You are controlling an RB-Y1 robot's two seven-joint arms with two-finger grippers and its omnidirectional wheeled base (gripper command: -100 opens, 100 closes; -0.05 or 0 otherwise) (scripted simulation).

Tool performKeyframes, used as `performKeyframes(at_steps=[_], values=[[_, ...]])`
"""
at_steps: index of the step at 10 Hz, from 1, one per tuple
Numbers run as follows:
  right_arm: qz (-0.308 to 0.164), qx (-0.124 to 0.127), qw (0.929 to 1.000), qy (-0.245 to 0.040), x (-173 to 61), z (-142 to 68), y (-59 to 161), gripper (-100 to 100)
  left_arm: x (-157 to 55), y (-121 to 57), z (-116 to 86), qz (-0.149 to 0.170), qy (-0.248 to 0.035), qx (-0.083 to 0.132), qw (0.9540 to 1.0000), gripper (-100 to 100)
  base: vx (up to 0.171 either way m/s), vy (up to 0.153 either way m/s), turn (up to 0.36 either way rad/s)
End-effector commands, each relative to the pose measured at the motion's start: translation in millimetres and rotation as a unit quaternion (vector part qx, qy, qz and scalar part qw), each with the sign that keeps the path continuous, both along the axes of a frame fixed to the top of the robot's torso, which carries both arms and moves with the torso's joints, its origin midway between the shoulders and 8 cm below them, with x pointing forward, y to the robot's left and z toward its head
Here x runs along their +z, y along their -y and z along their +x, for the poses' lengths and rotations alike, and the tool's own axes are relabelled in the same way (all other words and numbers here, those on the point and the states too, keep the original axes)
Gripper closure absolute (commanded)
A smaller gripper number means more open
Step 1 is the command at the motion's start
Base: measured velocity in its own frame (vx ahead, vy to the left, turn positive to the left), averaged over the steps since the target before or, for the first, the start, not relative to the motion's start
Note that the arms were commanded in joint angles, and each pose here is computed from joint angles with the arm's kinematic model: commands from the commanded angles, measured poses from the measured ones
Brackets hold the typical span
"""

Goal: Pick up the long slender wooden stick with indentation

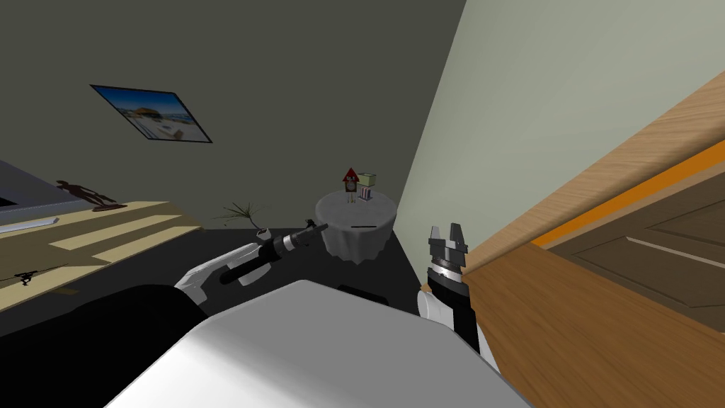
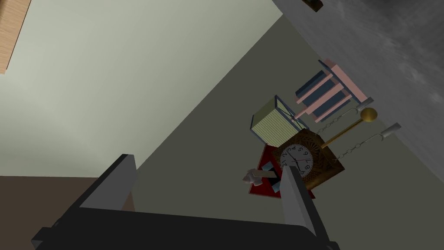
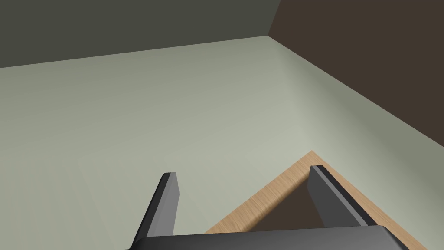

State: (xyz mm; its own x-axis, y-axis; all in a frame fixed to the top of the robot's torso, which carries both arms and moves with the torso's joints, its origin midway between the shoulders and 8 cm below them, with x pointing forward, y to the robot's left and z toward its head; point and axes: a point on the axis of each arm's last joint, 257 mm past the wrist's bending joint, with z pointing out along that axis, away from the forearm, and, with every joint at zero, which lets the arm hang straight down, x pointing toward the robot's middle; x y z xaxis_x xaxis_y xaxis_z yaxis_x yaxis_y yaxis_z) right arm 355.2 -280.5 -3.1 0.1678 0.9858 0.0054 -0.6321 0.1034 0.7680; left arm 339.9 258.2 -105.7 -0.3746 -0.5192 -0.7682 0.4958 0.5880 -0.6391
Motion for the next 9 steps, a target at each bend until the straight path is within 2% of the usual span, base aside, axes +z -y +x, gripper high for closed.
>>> performKeyframes(at_steps=[1,3,4,5,6,7,9], values=[[0.000,0.000,1.0000,0.000,0.0,0.0,0.0,0,-13.9,-9.1,-0.8,0.026,-0.020,-0.003,0.9995,-100,0.002,-0.016,-0.005],[0.000,0.000,1.0000,0.000,0.0,0.0,0.0,0,-15.5,-7.4,-1.5,0.044,-0.025,-0.017,0.9986,-100,0.003,-0.012,0.001],[0.000,0.000,1.0000,0.000,0.0,0.0,0.0,0,-27.6,-17.1,-3.0,0.066,-0.042,-0.018,0.9968,-100,0.004,-0.018,-0.010],[0.000,0.000,1.0000,0.000,0.0,0.0,0.0,0,-28.7,-16.0,-3.5,0.080,-0.045,-0.028,0.9954,-100,0.006,-0.018,-0.004],[0.000,0.000,1.0000,0.000,0.0,0.0,0.0,0,-28.9,-15.7,-3.6,0.083,-0.046,-0.030,0.9950,-100,0.003,-0.009,0.002],[0.000,0.000,1.0000,0.000,0.0,0.0,0.0,0,-40.1,-25.8,-5.3,0.106,-0.063,-0.032,0.9919,-100,0.005,-0.021,-0.018],[0.000,0.000,1.0000,0.000,0.0,0.0,0.0,0,-41.1,-24.7,-5.7,0.122,-0.067,-0.044,0.9893,-100,0.004,-0.018,-0.003]])
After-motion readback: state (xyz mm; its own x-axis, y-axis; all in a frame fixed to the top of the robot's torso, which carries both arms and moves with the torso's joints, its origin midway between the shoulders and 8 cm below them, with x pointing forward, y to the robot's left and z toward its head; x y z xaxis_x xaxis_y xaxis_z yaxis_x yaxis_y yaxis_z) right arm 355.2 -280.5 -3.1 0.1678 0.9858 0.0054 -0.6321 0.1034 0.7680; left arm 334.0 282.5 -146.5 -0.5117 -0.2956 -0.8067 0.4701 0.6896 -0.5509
